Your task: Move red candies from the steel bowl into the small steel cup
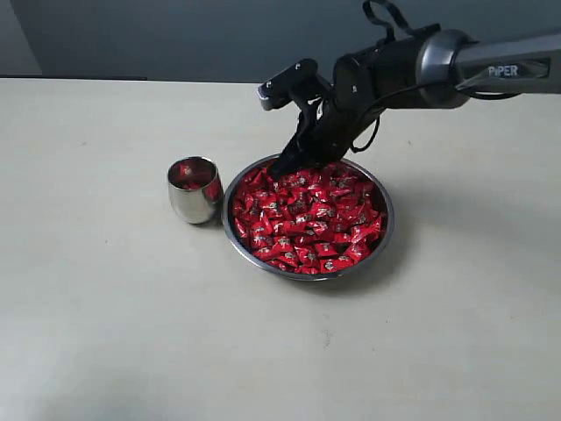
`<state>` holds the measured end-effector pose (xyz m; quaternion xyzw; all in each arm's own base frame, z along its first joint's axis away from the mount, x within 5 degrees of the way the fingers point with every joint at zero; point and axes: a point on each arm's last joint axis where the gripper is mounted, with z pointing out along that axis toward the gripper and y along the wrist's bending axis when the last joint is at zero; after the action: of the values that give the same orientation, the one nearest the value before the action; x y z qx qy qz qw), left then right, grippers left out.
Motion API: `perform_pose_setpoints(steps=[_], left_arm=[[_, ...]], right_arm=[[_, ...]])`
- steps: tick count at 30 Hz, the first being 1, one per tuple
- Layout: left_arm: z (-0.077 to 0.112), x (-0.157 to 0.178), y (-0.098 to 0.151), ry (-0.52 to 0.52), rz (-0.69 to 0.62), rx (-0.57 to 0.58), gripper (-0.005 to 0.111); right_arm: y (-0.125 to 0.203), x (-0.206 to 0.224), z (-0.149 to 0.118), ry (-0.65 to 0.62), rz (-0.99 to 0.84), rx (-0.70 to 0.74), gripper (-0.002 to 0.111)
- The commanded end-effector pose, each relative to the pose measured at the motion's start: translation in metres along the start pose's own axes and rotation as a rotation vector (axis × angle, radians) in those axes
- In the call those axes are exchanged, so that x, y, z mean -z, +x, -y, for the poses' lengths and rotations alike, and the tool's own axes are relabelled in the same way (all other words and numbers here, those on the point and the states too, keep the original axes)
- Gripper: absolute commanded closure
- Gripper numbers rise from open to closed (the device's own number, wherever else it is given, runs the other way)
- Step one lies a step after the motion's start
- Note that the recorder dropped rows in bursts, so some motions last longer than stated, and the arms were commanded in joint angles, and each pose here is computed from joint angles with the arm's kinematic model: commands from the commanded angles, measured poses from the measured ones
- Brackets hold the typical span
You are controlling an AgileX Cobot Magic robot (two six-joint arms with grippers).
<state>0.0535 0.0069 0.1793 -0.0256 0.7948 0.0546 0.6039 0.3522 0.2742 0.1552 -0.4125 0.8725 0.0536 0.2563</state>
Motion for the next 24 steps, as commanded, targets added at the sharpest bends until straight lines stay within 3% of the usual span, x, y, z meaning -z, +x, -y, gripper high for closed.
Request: perform_pose_setpoints(steps=[1,9,24], left_arm=[[0.0,0.001,-0.003,0.004,0.018,0.0,0.106],[0.0,0.001,-0.003,0.004,0.018,0.0,0.106],[0.0,0.001,-0.003,0.004,0.018,0.0,0.106]], right_arm=[[-0.009,0.025,0.004,0.007,0.027,-0.008,0.109],[-0.013,0.045,0.002,-0.026,0.036,-0.061,0.109],[0.015,-0.015,-0.005,-0.043,-0.045,-0.073,0.109]])
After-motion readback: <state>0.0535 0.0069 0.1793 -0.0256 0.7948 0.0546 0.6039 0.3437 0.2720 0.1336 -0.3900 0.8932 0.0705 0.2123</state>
